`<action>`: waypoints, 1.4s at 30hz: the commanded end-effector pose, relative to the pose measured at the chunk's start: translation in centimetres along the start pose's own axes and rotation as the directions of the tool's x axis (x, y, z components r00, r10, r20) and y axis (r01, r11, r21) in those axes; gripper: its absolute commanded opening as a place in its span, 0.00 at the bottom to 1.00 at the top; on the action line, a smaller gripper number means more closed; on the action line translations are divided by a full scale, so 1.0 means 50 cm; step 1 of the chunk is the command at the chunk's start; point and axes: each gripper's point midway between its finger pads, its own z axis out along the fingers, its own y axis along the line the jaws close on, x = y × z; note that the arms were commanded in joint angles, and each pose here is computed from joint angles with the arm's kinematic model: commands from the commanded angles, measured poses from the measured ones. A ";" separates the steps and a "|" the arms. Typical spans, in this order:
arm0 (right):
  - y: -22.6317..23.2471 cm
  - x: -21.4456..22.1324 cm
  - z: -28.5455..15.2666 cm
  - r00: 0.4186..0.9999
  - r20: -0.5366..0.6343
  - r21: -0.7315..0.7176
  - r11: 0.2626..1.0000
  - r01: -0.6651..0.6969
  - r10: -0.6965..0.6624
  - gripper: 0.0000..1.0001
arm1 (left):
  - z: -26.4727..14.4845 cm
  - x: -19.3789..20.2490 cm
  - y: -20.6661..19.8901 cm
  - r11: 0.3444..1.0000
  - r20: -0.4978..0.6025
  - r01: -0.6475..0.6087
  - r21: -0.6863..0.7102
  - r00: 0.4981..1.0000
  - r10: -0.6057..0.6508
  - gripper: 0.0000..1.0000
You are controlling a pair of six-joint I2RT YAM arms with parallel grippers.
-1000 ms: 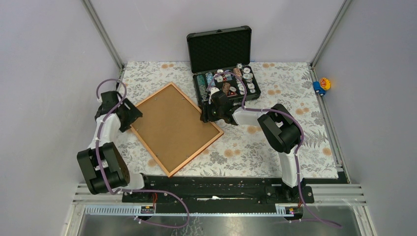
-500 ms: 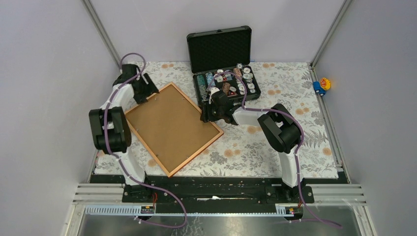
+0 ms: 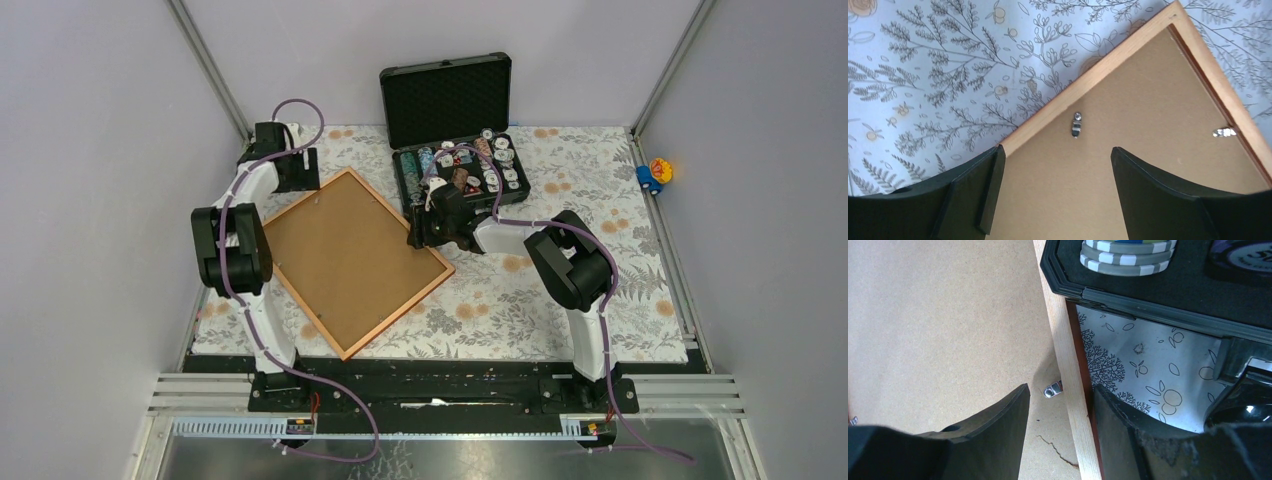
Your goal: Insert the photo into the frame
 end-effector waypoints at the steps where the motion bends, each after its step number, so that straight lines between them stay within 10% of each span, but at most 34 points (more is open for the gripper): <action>1: -0.002 0.029 0.002 0.998 -0.056 -0.011 1.000 -0.022 0.021 0.57 | 0.029 -0.046 0.011 0.992 0.023 -0.126 0.023 0.992 0.126 0.84; 28: -0.007 0.034 0.005 0.997 -0.063 -0.013 0.999 -0.036 0.035 0.57 | 0.081 0.046 0.029 0.997 -0.088 -0.073 0.029 0.993 0.075 0.70; 42: -0.006 0.036 0.006 0.997 -0.066 -0.016 0.999 -0.038 0.036 0.57 | 0.097 0.065 0.048 0.999 -0.118 -0.008 -0.043 0.993 0.003 0.33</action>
